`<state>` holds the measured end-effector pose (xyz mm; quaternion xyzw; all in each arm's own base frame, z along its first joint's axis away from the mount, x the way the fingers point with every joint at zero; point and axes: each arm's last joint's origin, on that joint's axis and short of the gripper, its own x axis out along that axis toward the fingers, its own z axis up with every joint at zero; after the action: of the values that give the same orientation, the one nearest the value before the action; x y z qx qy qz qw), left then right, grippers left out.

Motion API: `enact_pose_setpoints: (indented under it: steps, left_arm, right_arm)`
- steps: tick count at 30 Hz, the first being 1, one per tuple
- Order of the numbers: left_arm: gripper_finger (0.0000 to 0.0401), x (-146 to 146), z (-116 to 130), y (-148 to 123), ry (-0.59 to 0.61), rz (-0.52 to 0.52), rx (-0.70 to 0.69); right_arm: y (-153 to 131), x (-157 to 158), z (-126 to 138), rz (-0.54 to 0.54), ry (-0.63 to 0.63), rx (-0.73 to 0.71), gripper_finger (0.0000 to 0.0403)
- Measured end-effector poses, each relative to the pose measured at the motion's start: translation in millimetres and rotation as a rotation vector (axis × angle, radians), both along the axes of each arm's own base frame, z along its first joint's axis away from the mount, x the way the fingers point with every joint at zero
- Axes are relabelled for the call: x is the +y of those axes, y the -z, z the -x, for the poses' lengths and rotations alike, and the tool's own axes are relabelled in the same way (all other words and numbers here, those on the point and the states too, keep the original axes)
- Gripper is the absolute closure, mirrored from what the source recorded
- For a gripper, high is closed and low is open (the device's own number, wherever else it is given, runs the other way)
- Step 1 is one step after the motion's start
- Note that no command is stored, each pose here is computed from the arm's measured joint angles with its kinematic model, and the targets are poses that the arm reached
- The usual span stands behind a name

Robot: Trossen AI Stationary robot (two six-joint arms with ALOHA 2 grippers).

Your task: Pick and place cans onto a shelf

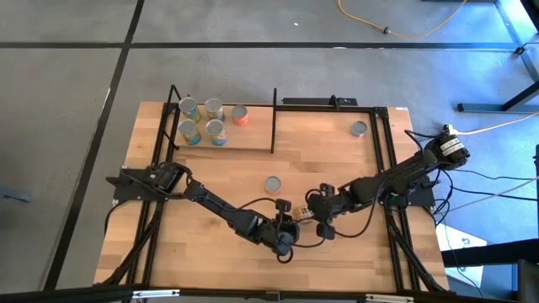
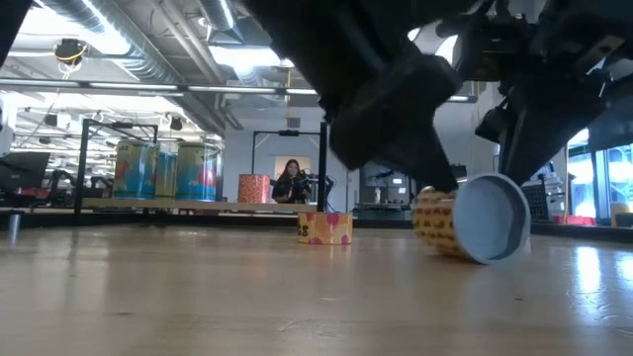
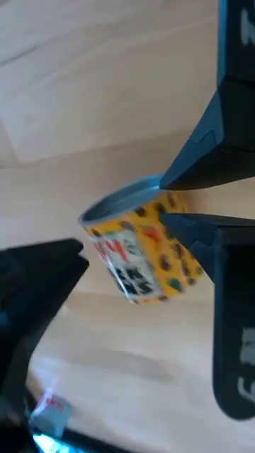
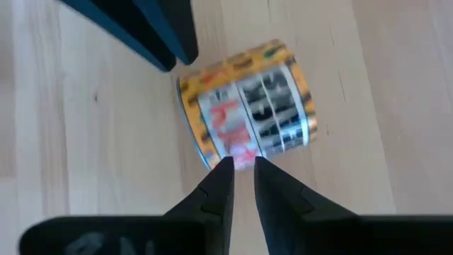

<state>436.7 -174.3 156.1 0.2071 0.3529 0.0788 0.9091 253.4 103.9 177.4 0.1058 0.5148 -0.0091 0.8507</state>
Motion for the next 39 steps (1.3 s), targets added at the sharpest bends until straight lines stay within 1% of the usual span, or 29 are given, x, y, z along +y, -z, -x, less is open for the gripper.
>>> enact_pose_setpoints:
  steps: [2, 6, 9, 12, 18, 23, 25, 28, 32, 34, 36, 39]
  left_arm:
    - [0.0345, -1.2, -1.1, 4.2, 0.017, 0.019, 0.007]
    - [0.0345, -3.8, -0.1, 5.4, 0.026, 0.022, 0.012]
    - [0.0345, -3.8, 0.1, 5.6, 0.026, 0.02, 0.015]
    - [0.0345, -3.6, -0.1, 5.6, 0.025, 0.02, 0.014]
    - [0.0345, -5.8, 0.4, 4.3, 0.029, 0.022, 0.011]
    - [0.0345, -23.6, -1.6, -16.5, 0.043, 0.062, -0.059]
    - [0.0345, -29.3, 0.3, -19.3, 0.014, 0.065, -0.085]
    - [0.0345, -31.4, 3.2, -18.9, -0.075, 0.081, -0.119]
    - [0.0345, -30.5, 4.8, -18.4, -0.189, 0.126, -0.172]
    - [0.0345, -30.1, 4.2, -15.3, -0.231, 0.153, -0.192]
    - [0.0345, -29.8, 4.4, -13.3, -0.264, 0.171, -0.206]
    - [0.0346, -29.3, 4.1, -13.6, -0.297, 0.211, -0.227]
  right_arm:
    - [-0.9, 0.1, -0.2, 0.0, -0.005, -0.007, 0.0343]
    - [-2.3, -0.1, 0.4, -0.002, -0.006, -0.01, 0.0343]
    - [-3.0, 0.1, 0.4, 0.008, -0.042, -0.016, 0.0343]
    - [-4.0, -1.4, 1.5, 0.058, -0.081, -0.022, 0.0343]
    - [-8.6, -11.9, -3.0, 0.171, -0.105, -0.08, 0.0343]
    - [-8.4, -28.3, -8.6, 0.226, -0.131, -0.079, 0.0343]
    - [-9.2, -35.5, -11.8, 0.257, -0.159, -0.091, 0.0343]
    - [-11.1, -46.5, -17.8, 0.277, -0.21, -0.124, 0.0343]
    - [-12.8, -61.8, -23.8, 0.207, -0.303, -0.161, 0.0343]
    - [-12.9, -69.0, -24.9, 0.198, -0.334, -0.166, 0.0343]
    - [-12.8, -75.8, -25.6, 0.197, -0.367, -0.17, 0.0343]
    - [-10.3, -85.6, -27.6, 0.162, -0.417, -0.179, 0.0343]
